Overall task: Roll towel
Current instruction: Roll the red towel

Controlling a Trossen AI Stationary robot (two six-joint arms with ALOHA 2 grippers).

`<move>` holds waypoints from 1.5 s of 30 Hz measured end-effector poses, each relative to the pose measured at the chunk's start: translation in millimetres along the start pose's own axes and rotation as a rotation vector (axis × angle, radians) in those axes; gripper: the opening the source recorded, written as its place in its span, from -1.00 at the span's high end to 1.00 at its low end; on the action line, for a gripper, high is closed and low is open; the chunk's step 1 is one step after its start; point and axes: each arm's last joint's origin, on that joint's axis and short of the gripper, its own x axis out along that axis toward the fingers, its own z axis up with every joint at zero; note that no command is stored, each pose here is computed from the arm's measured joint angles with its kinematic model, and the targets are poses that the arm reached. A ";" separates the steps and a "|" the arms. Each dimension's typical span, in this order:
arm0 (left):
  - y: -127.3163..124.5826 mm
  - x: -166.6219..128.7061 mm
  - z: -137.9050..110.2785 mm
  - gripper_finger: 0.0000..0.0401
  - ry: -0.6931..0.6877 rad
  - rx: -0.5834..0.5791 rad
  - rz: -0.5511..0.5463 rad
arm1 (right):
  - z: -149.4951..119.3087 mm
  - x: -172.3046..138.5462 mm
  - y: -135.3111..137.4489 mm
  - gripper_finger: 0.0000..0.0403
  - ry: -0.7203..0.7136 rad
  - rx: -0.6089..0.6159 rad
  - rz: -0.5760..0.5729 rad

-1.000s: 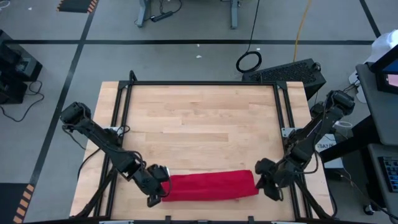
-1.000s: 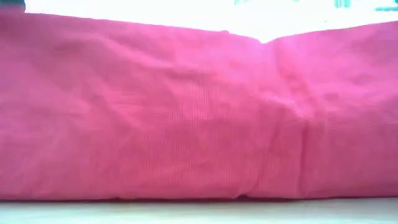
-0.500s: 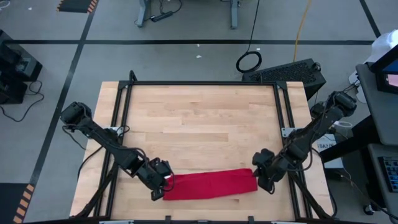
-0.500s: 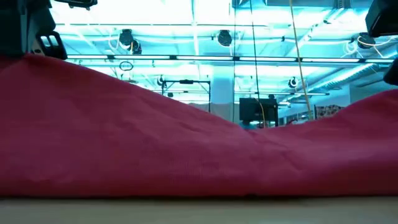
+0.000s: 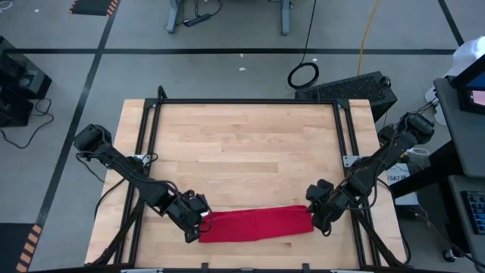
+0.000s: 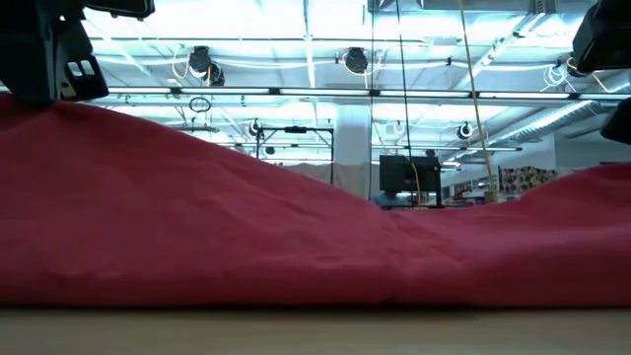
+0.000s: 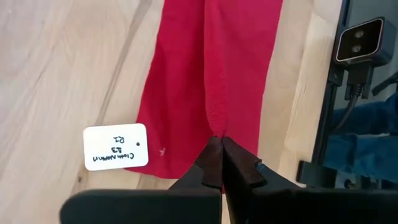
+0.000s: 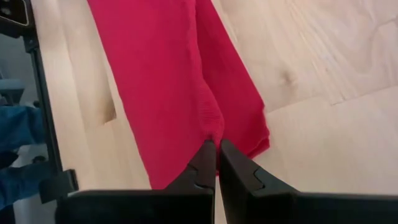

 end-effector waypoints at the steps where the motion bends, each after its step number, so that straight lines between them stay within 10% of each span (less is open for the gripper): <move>1: 0.0 0.0 0.0 0.98 0.000 0.000 0.000 | -0.1 0.1 -0.1 1.00 0.001 0.003 -0.001; 45: 7.4 11.5 -1.8 0.77 -0.059 -0.083 0.143 | 0.7 -0.2 3.8 0.32 0.008 0.055 0.047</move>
